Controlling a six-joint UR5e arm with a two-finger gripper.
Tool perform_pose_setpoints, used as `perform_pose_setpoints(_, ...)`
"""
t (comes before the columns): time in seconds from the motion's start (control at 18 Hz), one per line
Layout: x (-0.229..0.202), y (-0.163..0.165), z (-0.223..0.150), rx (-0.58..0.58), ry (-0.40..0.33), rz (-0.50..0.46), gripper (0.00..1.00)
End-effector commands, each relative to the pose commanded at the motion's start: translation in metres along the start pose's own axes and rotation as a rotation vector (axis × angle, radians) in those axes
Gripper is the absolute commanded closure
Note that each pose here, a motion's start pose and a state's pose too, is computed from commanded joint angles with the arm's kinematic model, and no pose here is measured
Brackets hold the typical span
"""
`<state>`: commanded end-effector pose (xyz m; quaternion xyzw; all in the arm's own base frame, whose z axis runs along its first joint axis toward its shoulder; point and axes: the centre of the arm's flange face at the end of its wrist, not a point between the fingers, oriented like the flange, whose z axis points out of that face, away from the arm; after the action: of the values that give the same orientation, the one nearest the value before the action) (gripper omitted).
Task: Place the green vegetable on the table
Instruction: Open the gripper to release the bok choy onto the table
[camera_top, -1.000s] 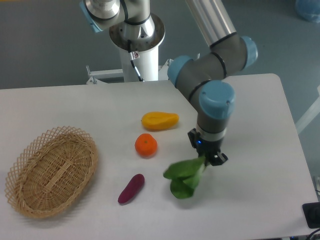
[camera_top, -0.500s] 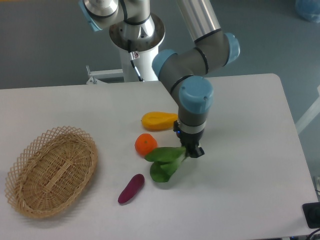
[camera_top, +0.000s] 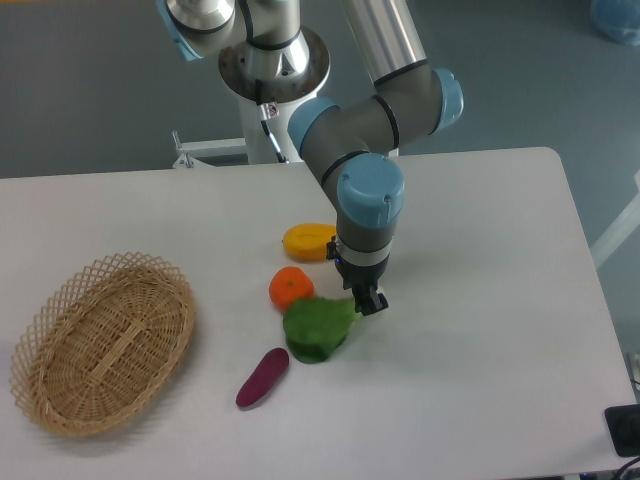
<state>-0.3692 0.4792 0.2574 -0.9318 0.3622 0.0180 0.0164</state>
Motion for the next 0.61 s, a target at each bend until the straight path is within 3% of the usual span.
perform_pose_setpoints(0.39, -0.065, 0.041, -0.049, -0.015, -0.112, -0.053, 0.0)
perform_pose_setpoints(0.61, -0.1, 0.06, -0.061, -0.011, -0.135, -0.082, 0.0)
